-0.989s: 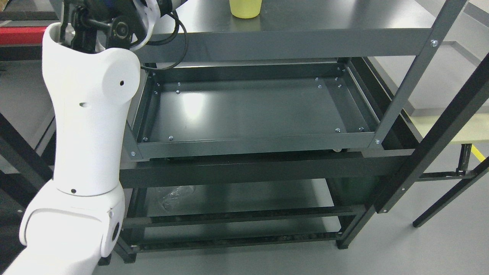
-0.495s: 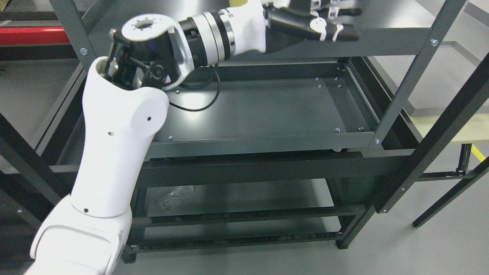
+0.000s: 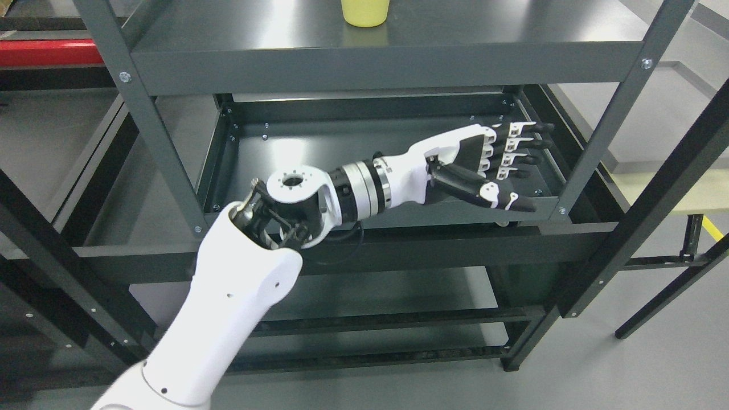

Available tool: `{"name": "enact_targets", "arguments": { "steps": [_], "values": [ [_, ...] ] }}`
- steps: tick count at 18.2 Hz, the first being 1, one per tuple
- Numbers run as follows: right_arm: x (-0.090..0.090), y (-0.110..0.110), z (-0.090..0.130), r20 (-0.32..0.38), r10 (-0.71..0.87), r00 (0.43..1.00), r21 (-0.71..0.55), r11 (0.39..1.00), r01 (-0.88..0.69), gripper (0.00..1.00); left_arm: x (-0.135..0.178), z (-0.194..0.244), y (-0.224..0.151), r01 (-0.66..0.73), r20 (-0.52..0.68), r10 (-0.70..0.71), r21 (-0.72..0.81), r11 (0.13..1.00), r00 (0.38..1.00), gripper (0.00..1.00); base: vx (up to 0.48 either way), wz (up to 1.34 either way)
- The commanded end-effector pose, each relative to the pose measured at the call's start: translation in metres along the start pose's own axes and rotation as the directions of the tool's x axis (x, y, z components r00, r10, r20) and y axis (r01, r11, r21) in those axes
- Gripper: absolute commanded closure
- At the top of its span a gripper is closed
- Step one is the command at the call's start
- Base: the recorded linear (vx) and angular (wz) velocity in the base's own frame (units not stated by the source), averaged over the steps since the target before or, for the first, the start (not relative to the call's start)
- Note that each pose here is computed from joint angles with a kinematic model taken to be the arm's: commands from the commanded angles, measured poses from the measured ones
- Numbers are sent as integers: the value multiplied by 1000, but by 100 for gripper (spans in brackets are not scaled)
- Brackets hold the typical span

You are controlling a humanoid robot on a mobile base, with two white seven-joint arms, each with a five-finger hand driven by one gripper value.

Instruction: Place yellow IKEA cup on middle right shelf

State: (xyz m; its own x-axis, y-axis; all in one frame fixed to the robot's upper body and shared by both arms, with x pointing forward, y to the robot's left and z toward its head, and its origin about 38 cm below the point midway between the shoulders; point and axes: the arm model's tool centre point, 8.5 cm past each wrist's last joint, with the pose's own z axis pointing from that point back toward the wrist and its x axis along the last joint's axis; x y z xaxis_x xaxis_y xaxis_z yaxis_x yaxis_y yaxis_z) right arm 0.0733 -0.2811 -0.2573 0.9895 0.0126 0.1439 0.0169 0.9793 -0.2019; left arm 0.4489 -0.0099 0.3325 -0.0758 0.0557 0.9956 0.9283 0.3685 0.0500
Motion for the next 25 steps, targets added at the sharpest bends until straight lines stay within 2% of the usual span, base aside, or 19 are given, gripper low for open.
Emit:
{"name": "enact_targets", "arguments": {
  "steps": [1, 3, 5, 9, 12, 16, 19, 21, 25],
  "values": [
    [-9, -10, -1, -14, -4, 1000, -12, 1000, 3, 1, -106, 49, 14, -84, -12, 88, 200, 976, 996, 2, 0, 0],
    [-9, -10, -1, -14, -4, 1000, -12, 1000, 3, 1, -100, 85, 46, -43, 74, 18, 351, 936, 997, 1, 0, 0],
    [-9, -10, -1, -14, -4, 1000, -12, 1000, 3, 1, -96, 124, 69, 68, 117, -144, 495, 866, 983, 2, 0, 0],
    [-9, -10, -1, -14, -4, 1000, -12, 1000, 3, 1, -98, 190, 95, 51, 125, -197, 712, 701, 972, 1, 0, 0],
    [-9, -10, -1, -14, -4, 1000, -12, 1000, 3, 1, -106, 206, 88, 31, 129, -199, 761, 648, 971, 1, 0, 0],
    [-9, -10, -1, -14, -4, 1000, -12, 1000, 3, 1, -100, 219, 86, 61, 161, -308, 796, 602, 938, 1, 0, 0],
    [-9, -10, -1, -14, -4, 1000, -12, 1000, 3, 1, -103, 229, 96, 23, 132, -261, 857, 516, 956, 1, 0, 0],
    [-9, -10, -1, -14, -4, 1000, -12, 1000, 3, 1, -108, 231, 99, 12, 112, -213, 862, 508, 971, 1, 0, 0],
    [-9, -10, -1, -14, -4, 1000, -12, 1000, 3, 0, -101, 231, 101, 11, 116, -221, 865, 502, 968, 1, 0, 0]
  ]
}}
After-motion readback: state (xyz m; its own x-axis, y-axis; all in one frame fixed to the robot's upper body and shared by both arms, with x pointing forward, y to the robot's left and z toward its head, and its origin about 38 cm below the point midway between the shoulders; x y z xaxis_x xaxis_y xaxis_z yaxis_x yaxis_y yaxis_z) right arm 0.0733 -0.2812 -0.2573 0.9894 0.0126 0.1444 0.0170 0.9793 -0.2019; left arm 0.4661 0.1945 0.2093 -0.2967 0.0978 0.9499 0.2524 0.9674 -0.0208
